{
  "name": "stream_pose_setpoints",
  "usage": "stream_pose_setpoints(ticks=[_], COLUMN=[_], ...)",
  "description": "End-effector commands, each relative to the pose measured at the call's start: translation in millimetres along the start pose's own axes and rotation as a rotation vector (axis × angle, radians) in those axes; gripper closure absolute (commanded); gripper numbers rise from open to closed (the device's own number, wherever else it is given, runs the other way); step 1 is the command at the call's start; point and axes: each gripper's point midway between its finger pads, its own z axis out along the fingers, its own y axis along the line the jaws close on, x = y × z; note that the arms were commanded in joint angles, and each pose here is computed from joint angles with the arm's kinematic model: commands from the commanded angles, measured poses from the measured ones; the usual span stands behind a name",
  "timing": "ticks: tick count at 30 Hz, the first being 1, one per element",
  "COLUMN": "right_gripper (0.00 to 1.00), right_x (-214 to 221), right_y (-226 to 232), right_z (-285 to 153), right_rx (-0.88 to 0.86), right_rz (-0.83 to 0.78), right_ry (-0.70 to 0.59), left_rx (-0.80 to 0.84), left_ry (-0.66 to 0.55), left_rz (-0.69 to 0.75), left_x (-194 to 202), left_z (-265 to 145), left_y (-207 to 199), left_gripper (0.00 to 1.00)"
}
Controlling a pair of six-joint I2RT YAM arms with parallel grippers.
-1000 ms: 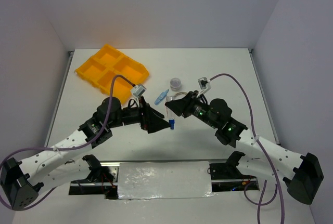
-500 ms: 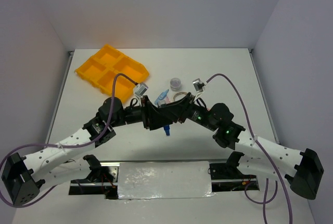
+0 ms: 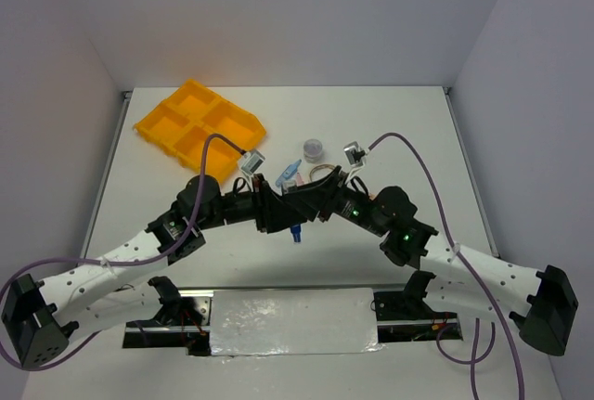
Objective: Sort the stationery into containers
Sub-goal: Place the stationery in the storage box.
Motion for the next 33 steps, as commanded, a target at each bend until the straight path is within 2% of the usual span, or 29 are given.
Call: stream_pose_setpoints(ticks=[1, 4, 5, 12, 14, 15, 17, 18, 19, 20, 22, 23, 25, 26, 27, 28, 30, 33], right_gripper=[0.33, 0.05, 0.03, 0.0, 0.0, 0.0, 0.0, 0.0, 0.0, 0.0, 0.0, 0.0, 0.0, 0.0, 0.0, 0.0, 0.0, 0.0], right_x=[-32, -40, -43, -52, -66, -62, -73, -67, -66, -67, -66, -65, -62, -60, -59, -57, -49, -38], right_y=[6, -7, -11, -48, -56, -67, -71, -78, -79, -75, -72, -71, -70, -68, -66, -61, -55, -53], right_z=[-9, -19, -22, -47, -59, -67, -81, -87, -90, -94, -97, -98, -100, -100, -100, -99, -96, -94], right_rx=[0.037, 0.12, 0.147, 0.344, 0.423, 0.489, 0.545, 0.577, 0.581, 0.569, 0.558, 0.556, 0.558, 0.549, 0.536, 0.511, 0.47, 0.444], right_rz=[-0.024, -0.041, -0.047, -0.068, -0.071, -0.073, -0.068, -0.071, -0.068, -0.066, -0.072, -0.076, -0.08, -0.083, -0.083, -0.081, -0.077, -0.077], right_ry=[-0.128, -0.167, -0.177, -0.224, -0.283, -0.264, -0.317, -0.297, -0.299, -0.303, -0.291, -0.283, -0.255, -0.244, -0.235, -0.219, -0.178, -0.131], left_rx=[-0.095, -0.161, -0.178, -0.323, -0.464, -0.575, -0.787, -0.871, -0.848, -0.921, -1.018, -1.089, -1.223, -1.308, -1.296, -1.398, -1.398, -1.369], left_ry=[-0.034, -0.051, -0.054, -0.085, -0.133, -0.121, -0.205, -0.175, -0.132, -0.184, -0.18, -0.23, -0.234, -0.269, -0.356, -0.262, -0.29, -0.362], left_rz=[0.068, 0.081, 0.083, 0.098, 0.097, 0.081, 0.052, 0.022, 0.007, -0.044, -0.141, -0.182, -0.23, -0.245, -0.208, -0.321, -0.343, -0.348], left_x=[-12, -15, -15, -26, -43, -42, -83, -85, -99, -127, -154, -175, -204, -222, -274, -249, -281, -305], left_z=[-5, -12, -13, -23, -32, -42, -60, -71, -60, -83, -93, -117, -125, -144, -144, -155, -159, -167], left_y=[10, 19, 22, 40, 58, 76, 106, 123, 133, 163, 212, 237, 288, 310, 307, 368, 412, 443], left_gripper=[1.0, 1.0, 1.0, 1.0, 1.0, 1.0, 1.0, 1.0, 1.0, 1.0, 1.0, 1.0, 1.0, 1.0, 1.0, 1.0, 1.0, 1.0])
